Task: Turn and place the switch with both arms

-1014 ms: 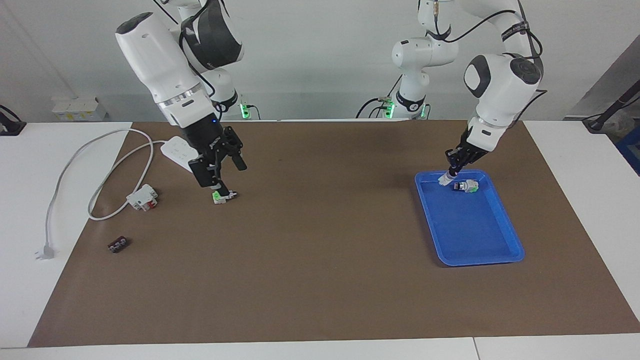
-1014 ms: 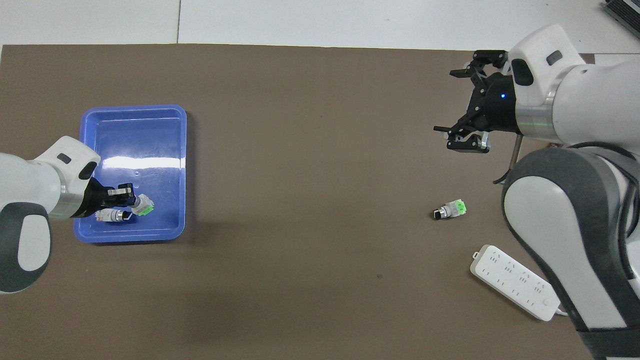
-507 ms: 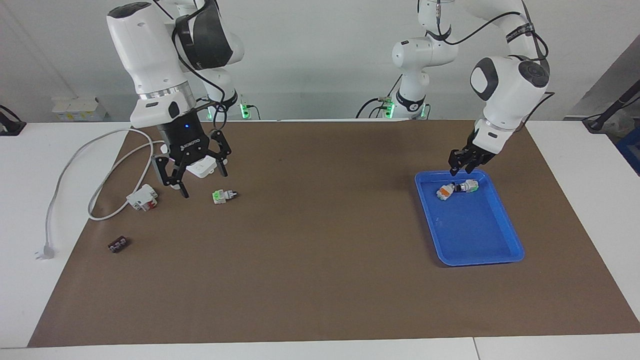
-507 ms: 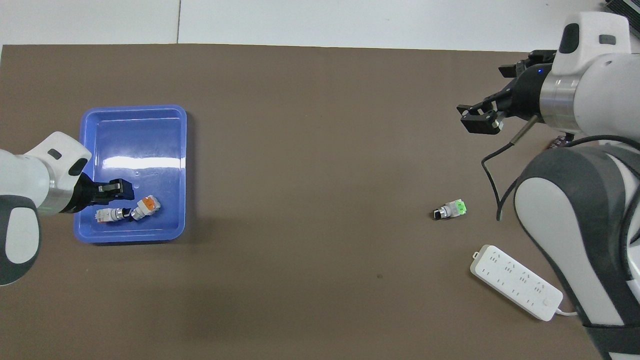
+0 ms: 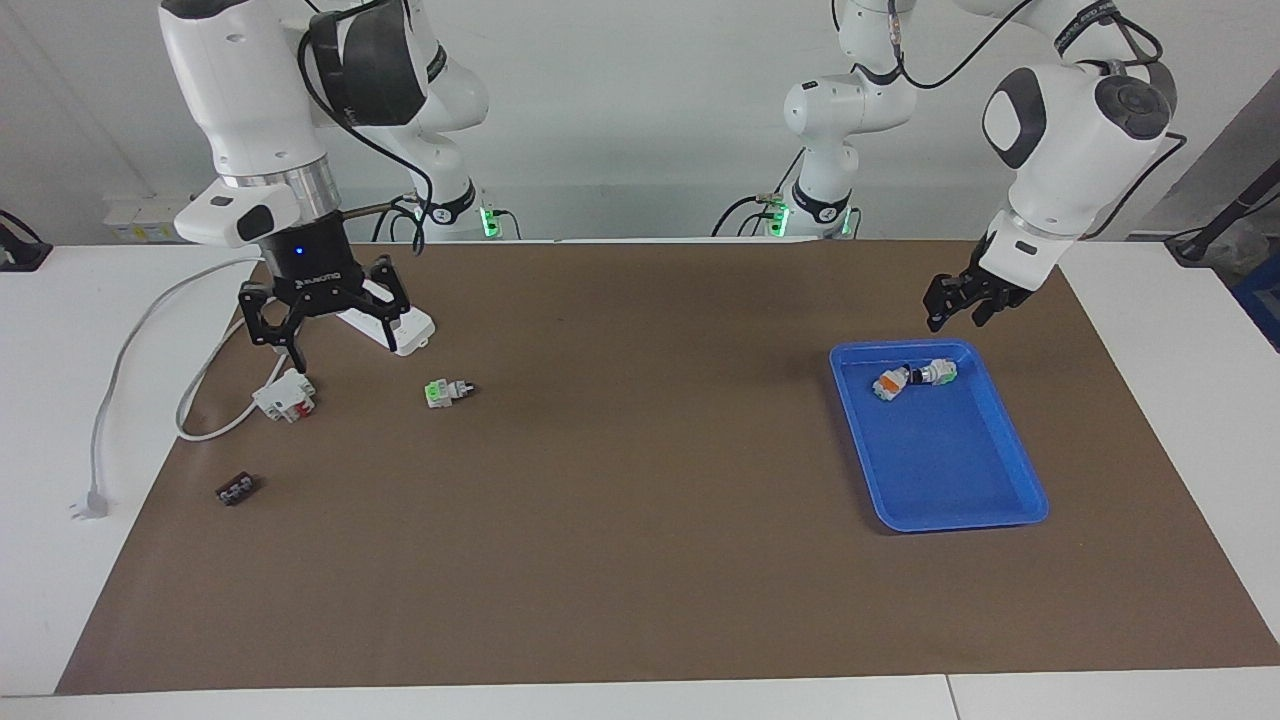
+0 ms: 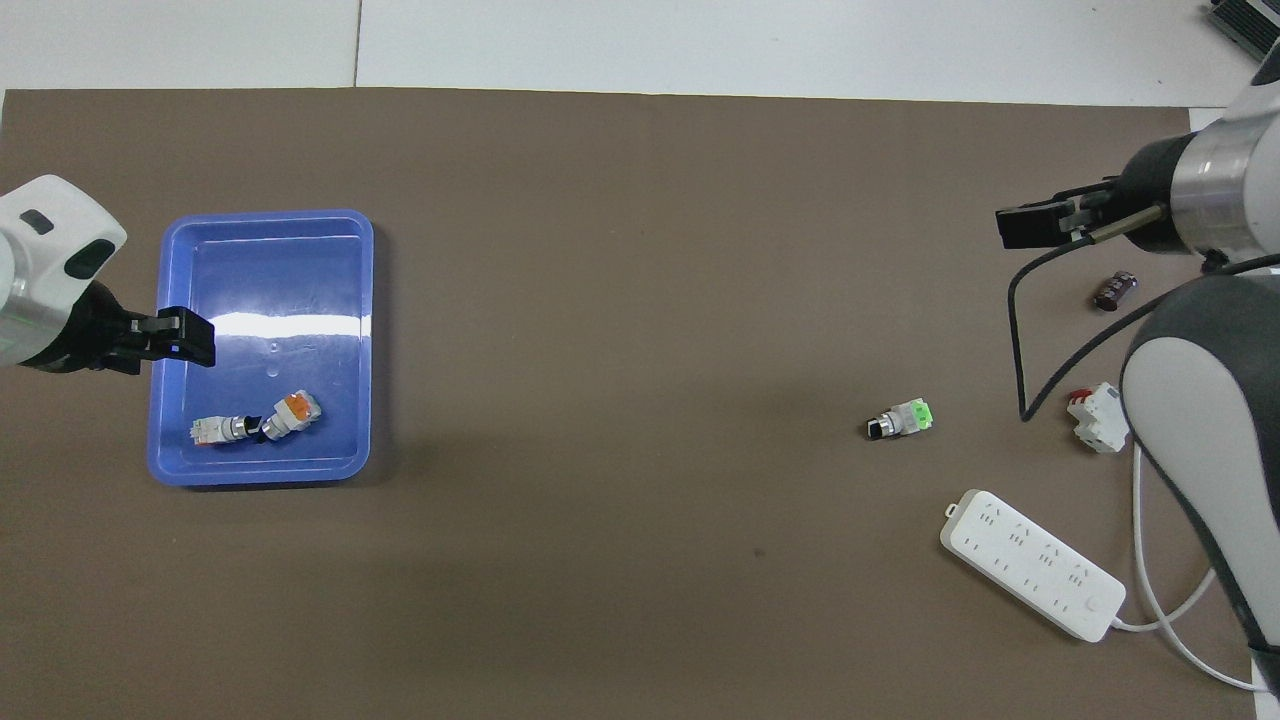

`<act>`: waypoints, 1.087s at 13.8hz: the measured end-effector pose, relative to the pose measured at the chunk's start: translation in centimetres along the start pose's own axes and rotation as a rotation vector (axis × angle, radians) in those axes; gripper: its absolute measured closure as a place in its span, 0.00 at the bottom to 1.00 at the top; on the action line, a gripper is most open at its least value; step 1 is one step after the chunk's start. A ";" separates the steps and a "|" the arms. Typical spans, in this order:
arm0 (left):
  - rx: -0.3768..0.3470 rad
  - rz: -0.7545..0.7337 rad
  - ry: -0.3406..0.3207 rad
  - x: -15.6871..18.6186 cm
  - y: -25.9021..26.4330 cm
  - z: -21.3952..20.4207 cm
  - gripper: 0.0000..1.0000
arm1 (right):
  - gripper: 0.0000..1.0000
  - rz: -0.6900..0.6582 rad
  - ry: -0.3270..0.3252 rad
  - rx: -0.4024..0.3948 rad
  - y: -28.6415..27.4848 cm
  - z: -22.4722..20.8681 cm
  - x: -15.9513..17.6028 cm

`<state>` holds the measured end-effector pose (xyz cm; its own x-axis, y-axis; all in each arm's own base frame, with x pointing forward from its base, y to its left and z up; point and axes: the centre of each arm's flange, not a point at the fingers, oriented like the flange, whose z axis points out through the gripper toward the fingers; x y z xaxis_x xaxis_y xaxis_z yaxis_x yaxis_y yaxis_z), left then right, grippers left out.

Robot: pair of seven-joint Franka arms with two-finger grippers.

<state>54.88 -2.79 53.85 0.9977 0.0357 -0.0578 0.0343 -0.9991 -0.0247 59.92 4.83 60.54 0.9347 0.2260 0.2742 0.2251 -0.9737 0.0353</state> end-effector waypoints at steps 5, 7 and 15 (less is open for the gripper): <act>0.022 0.054 -0.039 -2.4 2.6 -8.8 0.19 | 0.00 0.178 -0.188 0.013 0.1 -1.8 -3.8; 0.022 0.070 -0.029 -2.8 3.3 -10.2 0.09 | 0.00 0.218 -0.203 0.007 0.3 -1.6 -4.6; 0.002 0.131 0.084 -1.0 3.7 -10.0 0.01 | 0.00 0.339 -0.223 -0.041 0.9 -1.6 -4.9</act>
<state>54.63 -6.76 63.78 0.9950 -0.0969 0.0230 -0.0964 -0.9950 -0.0246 55.05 2.81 60.79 0.9918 -0.1119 0.0618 -0.1133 -0.9934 0.0183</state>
